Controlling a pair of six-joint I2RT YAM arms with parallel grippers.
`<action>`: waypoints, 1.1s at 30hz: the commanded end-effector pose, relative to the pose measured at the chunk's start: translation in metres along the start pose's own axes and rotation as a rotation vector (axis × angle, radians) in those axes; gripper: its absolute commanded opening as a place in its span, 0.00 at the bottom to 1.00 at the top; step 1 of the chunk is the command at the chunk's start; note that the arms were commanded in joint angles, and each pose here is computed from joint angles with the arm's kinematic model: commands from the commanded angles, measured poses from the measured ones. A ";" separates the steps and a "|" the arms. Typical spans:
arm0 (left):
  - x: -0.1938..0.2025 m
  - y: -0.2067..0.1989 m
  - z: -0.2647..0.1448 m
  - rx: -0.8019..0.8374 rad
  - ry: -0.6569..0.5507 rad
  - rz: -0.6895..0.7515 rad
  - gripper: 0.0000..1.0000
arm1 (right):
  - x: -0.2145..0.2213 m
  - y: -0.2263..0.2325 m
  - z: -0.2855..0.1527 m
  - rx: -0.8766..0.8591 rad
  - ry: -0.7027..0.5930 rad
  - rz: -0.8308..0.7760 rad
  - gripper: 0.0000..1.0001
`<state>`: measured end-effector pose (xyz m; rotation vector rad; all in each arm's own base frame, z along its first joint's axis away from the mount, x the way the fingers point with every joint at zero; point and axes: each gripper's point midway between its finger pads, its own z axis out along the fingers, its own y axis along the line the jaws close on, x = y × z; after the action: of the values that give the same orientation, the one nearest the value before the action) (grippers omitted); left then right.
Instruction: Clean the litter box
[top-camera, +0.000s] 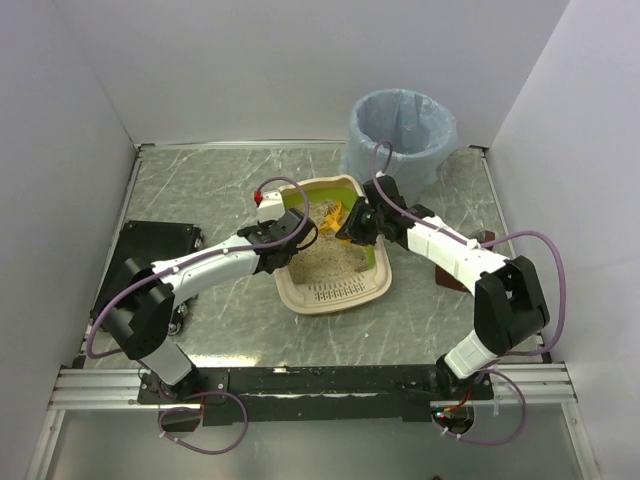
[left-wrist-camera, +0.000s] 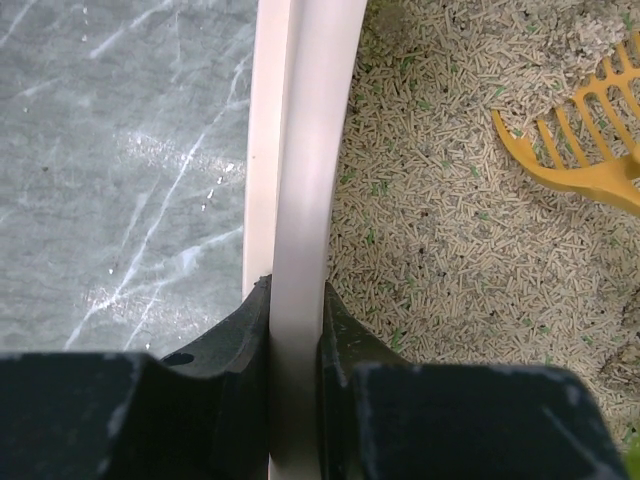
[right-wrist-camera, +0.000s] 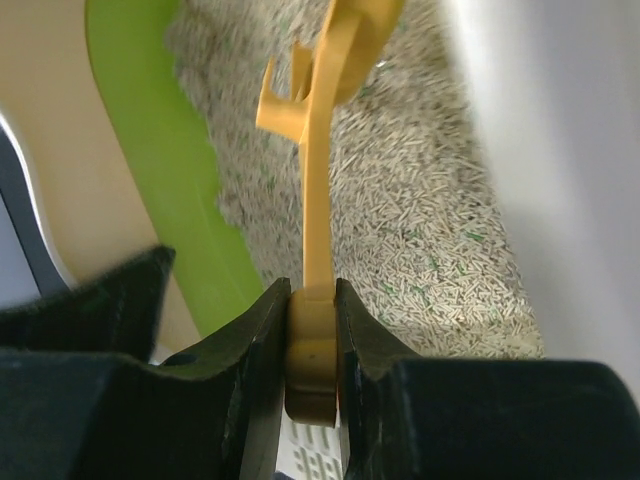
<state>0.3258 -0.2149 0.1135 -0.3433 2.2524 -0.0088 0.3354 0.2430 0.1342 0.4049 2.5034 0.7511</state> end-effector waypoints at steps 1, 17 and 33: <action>-0.081 -0.058 -0.046 0.250 -0.193 -0.226 0.01 | 0.023 0.006 0.008 -0.151 0.104 -0.177 0.00; -0.080 -0.055 -0.044 0.232 -0.186 -0.260 0.01 | 0.017 0.023 -0.001 -0.452 0.076 0.100 0.00; -0.075 -0.042 -0.036 0.129 -0.142 -0.367 0.01 | 0.023 0.011 -0.019 -0.538 0.007 0.153 0.00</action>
<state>0.3193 -0.2120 0.1148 -0.4132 2.2562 0.0081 0.3116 0.2606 0.1282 0.4007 2.2351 1.3971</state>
